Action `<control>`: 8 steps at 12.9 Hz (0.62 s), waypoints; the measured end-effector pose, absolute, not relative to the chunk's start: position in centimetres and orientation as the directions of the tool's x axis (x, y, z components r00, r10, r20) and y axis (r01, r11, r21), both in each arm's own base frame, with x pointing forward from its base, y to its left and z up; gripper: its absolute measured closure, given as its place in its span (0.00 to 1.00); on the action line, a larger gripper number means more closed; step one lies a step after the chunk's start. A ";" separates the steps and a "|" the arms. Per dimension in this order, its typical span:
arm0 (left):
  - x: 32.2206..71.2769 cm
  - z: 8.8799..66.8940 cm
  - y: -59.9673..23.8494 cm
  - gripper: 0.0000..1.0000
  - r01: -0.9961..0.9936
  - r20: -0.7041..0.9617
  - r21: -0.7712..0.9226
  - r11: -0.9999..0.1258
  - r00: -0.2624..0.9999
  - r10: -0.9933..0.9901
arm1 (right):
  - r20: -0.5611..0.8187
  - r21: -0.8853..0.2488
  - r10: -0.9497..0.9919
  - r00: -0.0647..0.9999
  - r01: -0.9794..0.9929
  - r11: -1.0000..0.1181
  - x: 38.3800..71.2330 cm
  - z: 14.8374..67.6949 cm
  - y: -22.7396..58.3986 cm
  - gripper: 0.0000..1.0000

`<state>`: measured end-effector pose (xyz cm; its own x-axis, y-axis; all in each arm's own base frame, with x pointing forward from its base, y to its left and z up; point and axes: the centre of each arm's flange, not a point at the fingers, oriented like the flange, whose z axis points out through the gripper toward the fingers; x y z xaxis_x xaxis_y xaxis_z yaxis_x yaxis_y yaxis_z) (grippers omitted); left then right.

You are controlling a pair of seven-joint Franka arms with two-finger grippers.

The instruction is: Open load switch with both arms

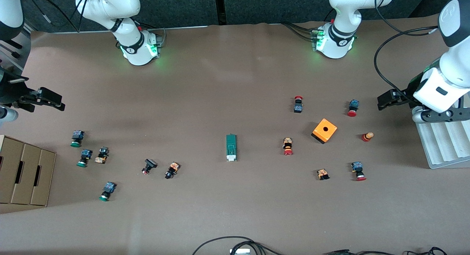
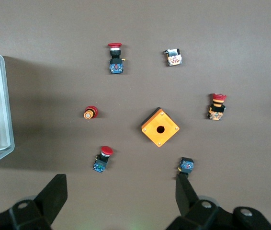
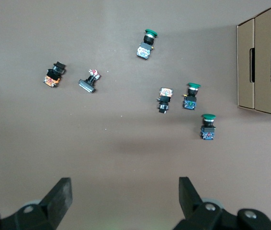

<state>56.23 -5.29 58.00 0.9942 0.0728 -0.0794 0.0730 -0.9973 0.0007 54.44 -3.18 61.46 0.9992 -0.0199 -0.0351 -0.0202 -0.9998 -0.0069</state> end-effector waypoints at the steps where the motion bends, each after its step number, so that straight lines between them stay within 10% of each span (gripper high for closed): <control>1: 56.3 58.1 -5.7 0.00 0.099 -0.067 -0.021 -0.995 0.993 0.100 | -0.035 -0.007 -0.020 0.999 -0.020 -1.000 54.4 61.5 -3.2 0.00; 8: 56.3 58.5 -7.4 0.00 0.006 -0.041 -0.080 -0.997 0.999 0.009 | -0.035 -0.007 -0.020 0.999 -0.020 -1.000 54.4 61.5 -3.2 0.00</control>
<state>56.25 -7.37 58.47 0.9991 0.0093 -0.0414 0.0059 -0.9968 -0.0795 54.44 -3.18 61.46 0.9992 -0.0197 -0.0351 -0.0200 -0.9998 -0.0070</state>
